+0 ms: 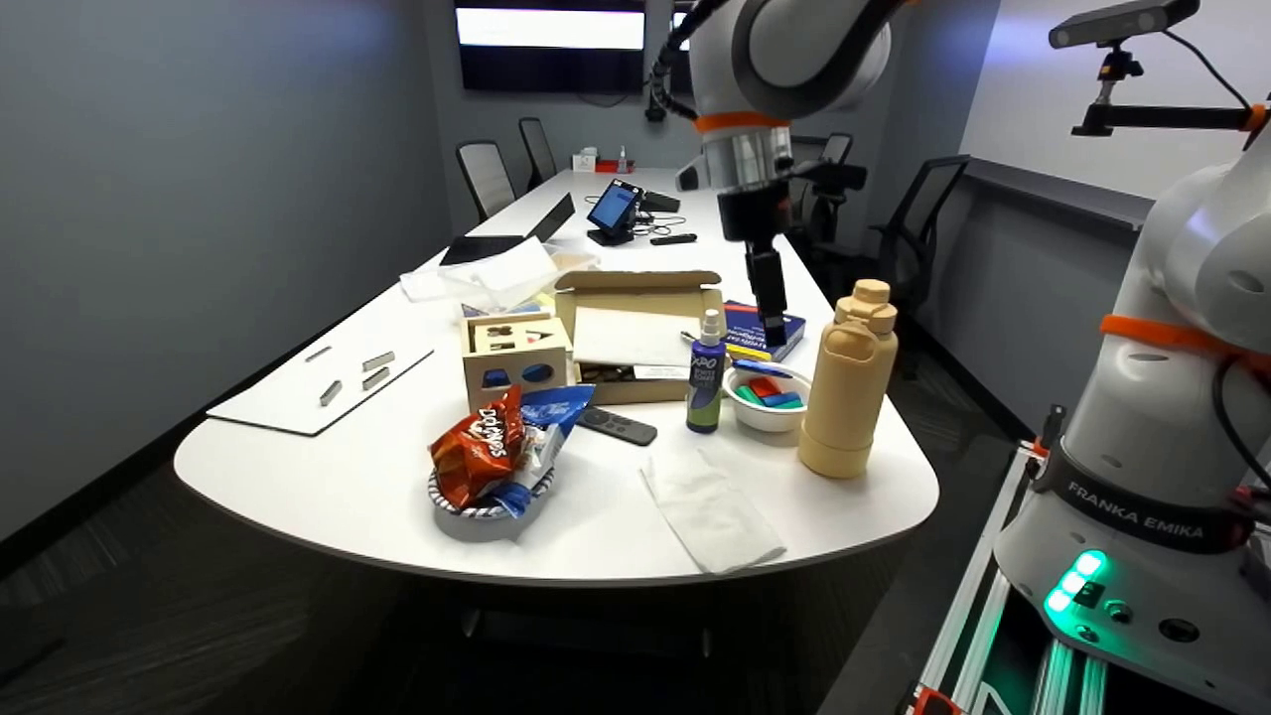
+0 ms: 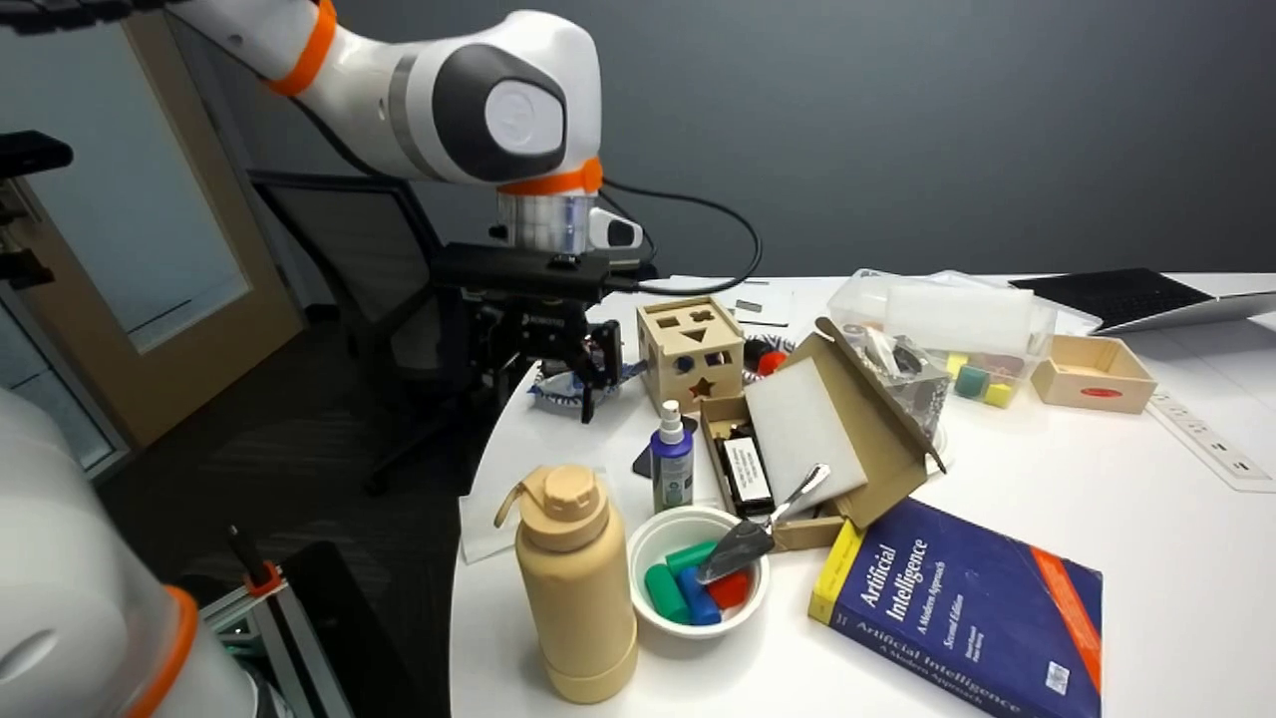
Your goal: Wipe the table using the napkin
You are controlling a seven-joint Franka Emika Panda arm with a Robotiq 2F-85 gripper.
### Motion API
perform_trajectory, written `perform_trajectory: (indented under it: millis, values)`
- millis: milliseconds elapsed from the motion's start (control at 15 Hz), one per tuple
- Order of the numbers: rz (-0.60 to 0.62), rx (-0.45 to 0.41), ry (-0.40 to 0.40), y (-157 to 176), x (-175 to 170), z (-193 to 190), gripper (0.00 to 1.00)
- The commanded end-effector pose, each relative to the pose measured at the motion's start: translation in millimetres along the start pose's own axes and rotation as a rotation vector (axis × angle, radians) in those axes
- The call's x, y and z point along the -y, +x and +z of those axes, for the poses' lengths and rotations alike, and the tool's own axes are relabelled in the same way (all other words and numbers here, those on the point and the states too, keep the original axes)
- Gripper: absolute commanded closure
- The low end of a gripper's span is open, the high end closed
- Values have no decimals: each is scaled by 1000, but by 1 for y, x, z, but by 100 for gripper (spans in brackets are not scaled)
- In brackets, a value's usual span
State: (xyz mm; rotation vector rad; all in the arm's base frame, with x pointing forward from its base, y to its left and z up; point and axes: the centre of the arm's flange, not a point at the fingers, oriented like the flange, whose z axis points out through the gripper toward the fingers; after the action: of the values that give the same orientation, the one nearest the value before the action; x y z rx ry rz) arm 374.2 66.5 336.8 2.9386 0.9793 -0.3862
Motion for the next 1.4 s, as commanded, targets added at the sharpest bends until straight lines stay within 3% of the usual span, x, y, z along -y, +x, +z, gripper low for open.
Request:
perform_trajectory:
  millis: [0, 333, 1333]
  values:
    - [-34, -61, 47, -20, 19, 53, 0]
    - [-75, -104, 68, -9, 46, 87, 0]
    - [-216, -90, 21, 52, 95, 161, 0]
